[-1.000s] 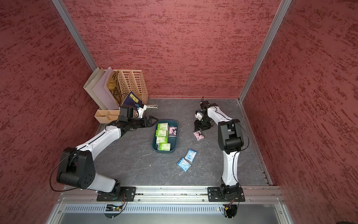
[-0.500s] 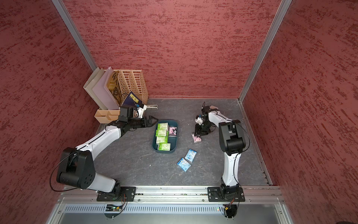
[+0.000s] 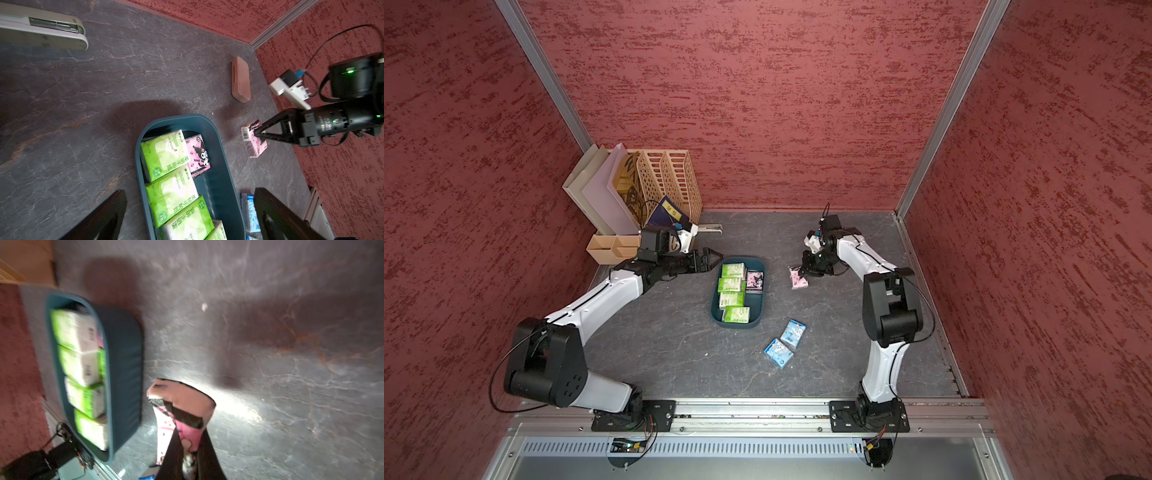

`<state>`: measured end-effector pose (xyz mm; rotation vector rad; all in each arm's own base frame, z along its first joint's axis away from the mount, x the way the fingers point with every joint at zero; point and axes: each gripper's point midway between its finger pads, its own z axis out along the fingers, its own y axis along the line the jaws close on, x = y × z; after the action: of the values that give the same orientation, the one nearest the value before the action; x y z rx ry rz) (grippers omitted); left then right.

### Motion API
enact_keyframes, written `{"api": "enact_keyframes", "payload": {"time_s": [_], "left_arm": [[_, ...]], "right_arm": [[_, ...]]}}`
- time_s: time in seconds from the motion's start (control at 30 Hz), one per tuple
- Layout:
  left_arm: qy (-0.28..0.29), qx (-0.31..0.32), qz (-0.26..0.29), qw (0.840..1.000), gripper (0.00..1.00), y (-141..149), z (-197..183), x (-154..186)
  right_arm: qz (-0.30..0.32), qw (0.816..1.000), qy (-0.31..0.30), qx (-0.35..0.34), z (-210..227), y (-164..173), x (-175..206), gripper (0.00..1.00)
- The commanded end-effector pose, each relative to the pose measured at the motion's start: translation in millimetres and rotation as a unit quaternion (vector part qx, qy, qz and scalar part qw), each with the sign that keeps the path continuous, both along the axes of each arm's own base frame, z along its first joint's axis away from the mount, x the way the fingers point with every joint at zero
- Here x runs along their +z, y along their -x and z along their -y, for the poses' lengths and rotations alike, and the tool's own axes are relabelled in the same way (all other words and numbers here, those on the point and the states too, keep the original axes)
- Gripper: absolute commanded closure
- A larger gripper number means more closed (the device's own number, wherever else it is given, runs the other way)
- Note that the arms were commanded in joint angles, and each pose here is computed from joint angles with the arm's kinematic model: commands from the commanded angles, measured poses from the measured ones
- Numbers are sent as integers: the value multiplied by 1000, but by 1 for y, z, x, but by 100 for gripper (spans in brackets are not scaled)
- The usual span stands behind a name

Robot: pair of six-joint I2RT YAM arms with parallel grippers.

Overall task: Put the pocket tissues into the storage box
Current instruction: Pick up the pocket tissues from the center of the board, then place the pocket tissues in the storage box.

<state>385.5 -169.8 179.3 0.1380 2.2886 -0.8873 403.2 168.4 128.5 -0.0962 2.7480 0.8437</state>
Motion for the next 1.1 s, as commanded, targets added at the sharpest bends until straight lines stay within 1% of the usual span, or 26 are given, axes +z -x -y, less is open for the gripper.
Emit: {"api": "enact_keyframes", "payload": {"time_s": [0.0, 0.13, 0.2, 0.3, 0.43, 0.6, 0.73, 0.77, 0.83, 0.97, 1.07], "left_arm": [[3, 12, 14, 1000, 0, -4, 0, 3], [6, 21, 17, 1000, 0, -7, -1, 3], [5, 24, 17, 1000, 0, -7, -1, 2], [1, 24, 17, 1000, 0, -6, -2, 2], [-6, 24, 15, 1000, 0, -3, -5, 0], [-12, 25, 14, 1000, 0, -2, -9, -2], [-11, 24, 13, 1000, 0, -2, -10, -3], [-11, 24, 12, 1000, 0, -2, -11, -4], [-10, 24, 11, 1000, 0, -2, -11, -5], [-10, 25, 9, 1000, 0, -2, -12, -7], [-10, 26, 8, 1000, 1, -2, -14, -7]], "right_arm": [[64, 994, -89, -17, -47, -16, 63, 100], [74, 991, -107, -23, -98, -18, 74, 100], [66, 992, -102, -30, -119, -20, 67, 100], [48, 995, -66, -51, -136, -25, 43, 100], [32, 997, -19, -63, -143, -28, 15, 100], [30, 996, 28, -79, -135, -28, -2, 100], [24, 995, 44, -84, -132, -27, -12, 100], [22, 995, 46, -85, -132, -27, -14, 99], [20, 995, 46, -82, -135, -27, -17, 90], [18, 996, 54, -74, -139, -27, -19, 70], [18, 996, 57, -73, -140, -27, -18, 66]]}}
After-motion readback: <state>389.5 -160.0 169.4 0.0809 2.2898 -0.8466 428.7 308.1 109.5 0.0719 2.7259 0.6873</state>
